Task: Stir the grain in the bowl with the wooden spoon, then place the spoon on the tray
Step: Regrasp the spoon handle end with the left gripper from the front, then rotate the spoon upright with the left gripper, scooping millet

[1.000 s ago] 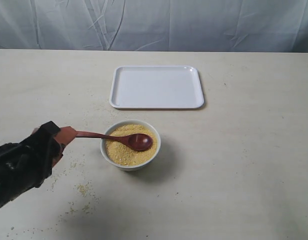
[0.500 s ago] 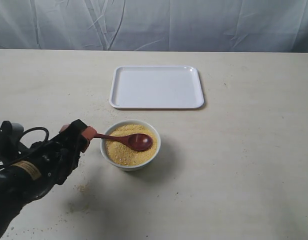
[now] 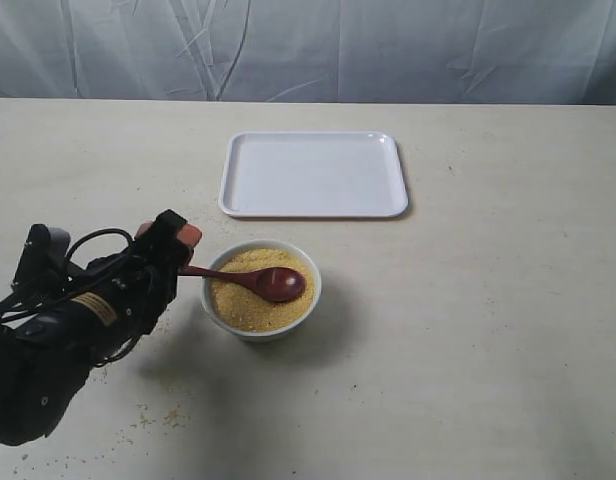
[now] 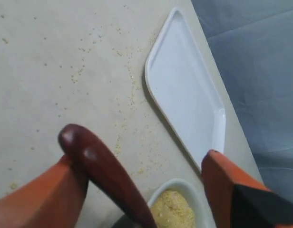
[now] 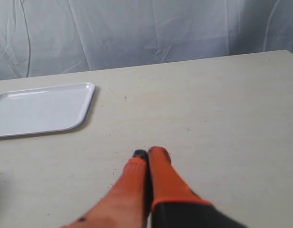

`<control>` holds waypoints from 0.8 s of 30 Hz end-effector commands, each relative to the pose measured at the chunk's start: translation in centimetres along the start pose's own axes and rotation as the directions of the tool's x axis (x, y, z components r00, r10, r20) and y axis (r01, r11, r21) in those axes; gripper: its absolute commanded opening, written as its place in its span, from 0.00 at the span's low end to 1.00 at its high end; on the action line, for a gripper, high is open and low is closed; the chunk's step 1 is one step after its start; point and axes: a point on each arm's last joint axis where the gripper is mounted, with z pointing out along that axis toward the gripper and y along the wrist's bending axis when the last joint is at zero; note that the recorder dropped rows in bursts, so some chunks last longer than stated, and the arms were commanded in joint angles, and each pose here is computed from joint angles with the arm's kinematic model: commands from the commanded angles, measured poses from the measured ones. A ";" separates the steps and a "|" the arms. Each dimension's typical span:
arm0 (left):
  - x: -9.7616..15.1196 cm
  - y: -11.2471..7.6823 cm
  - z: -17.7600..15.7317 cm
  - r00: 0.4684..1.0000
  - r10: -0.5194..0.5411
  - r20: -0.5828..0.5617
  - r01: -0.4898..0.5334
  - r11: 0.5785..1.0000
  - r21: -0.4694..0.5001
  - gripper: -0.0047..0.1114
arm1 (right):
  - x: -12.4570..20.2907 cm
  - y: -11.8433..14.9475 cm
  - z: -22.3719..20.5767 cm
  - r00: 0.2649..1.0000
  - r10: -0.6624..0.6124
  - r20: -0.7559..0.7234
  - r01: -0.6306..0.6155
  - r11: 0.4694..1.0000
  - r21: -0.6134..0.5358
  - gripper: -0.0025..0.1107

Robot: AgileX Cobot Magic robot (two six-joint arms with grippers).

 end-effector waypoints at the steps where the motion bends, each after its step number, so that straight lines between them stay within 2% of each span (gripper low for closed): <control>1: -0.3 0.0 0.3 1.000 -0.012 -0.006 0.012 1.000 0.015 0.60 | 0.0 0.0 0.0 1.000 0.000 0.016 0.000 1.000 0.005 0.02; 9: -0.4 0.0 0.3 1.000 -0.017 -0.002 0.017 1.000 0.008 0.52 | 0.0 0.0 0.0 1.000 0.000 0.016 0.000 1.000 0.005 0.02; 13: -0.4 0.0 0.3 1.000 -0.013 -0.002 0.013 1.000 0.008 0.36 | 0.0 0.0 0.0 1.000 0.000 0.016 0.000 1.000 0.005 0.02; 16: -0.4 0.1 0.3 1.000 0.027 -0.007 -0.027 1.000 0.007 0.22 | 0.0 0.0 0.0 1.000 0.000 0.016 0.000 1.000 0.005 0.02; 22: -0.3 0.1 0.3 0.999 0.032 -0.009 -0.032 0.999 0.006 0.05 | 0.0 0.0 0.0 1.000 0.000 0.016 0.000 1.000 0.005 0.02; 24: -0.4 0.0 0.3 0.999 0.033 -0.008 -0.033 0.999 0.013 0.04 | 0.0 0.0 0.0 1.000 0.000 0.016 0.000 1.000 0.005 0.02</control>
